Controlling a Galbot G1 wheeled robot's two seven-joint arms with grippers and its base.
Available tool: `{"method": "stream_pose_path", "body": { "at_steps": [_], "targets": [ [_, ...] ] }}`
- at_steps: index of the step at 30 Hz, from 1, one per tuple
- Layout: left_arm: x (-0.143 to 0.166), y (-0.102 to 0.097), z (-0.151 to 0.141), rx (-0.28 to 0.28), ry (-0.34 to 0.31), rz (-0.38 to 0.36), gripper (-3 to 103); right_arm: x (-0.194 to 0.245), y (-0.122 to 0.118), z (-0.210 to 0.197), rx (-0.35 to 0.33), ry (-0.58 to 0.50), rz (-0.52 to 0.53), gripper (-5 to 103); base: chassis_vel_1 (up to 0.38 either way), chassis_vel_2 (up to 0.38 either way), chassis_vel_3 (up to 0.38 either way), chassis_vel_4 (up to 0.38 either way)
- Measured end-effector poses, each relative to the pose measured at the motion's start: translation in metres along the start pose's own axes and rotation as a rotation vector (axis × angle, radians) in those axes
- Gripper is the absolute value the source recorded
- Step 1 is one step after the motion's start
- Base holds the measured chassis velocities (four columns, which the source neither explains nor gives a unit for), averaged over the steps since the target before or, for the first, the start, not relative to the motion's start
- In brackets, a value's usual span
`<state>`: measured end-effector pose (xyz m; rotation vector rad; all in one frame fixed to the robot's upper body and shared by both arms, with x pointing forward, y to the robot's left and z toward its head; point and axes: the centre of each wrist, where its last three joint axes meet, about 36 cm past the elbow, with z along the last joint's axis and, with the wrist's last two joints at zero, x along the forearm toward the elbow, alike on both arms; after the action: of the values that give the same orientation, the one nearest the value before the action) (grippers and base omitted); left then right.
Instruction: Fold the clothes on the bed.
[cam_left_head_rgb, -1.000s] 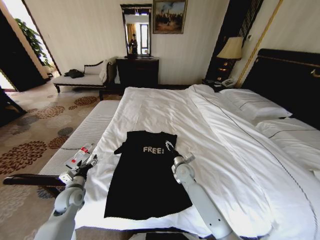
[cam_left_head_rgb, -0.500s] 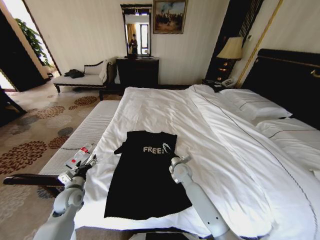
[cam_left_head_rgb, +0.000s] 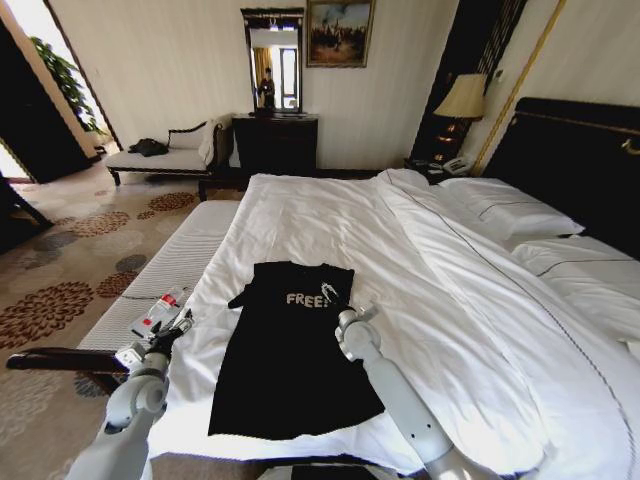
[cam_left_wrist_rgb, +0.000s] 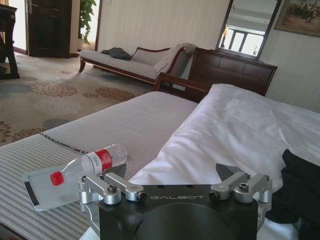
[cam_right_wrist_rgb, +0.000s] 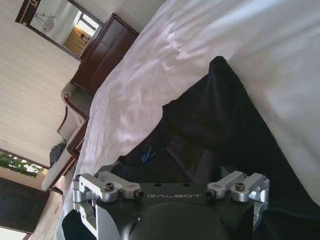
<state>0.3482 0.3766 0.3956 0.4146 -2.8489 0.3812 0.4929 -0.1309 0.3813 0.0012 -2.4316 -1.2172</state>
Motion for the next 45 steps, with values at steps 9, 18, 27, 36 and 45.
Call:
{"method": "stream_pose_path", "body": {
  "at_steps": [9,18,27,36,45],
  "targets": [
    [0.0,0.006,-0.001,-0.004,-0.001,-0.013,100,-0.022,-0.001,-0.013,0.042,-0.022,0.014,100,0.0,0.0,0.0,0.0],
    [0.0,0.006,0.001,0.002,0.001,-0.015,100,-0.033,0.003,-0.022,0.081,-0.025,0.006,100,0.0,0.0,0.0,0.0],
    [-0.001,0.008,0.003,0.002,0.002,-0.021,100,-0.03,0.0,-0.018,0.092,-0.014,0.009,100,0.0,0.0,0.0,0.0],
    [-0.001,0.006,0.005,0.0,0.006,-0.019,100,-0.019,-0.003,-0.003,0.085,0.011,0.012,100,0.0,0.0,0.0,0.0],
    [0.0,0.007,0.006,-0.002,0.005,-0.023,100,-0.024,0.002,-0.006,0.089,0.008,0.011,90,0.0,0.0,0.0,0.0]
  ]
}}
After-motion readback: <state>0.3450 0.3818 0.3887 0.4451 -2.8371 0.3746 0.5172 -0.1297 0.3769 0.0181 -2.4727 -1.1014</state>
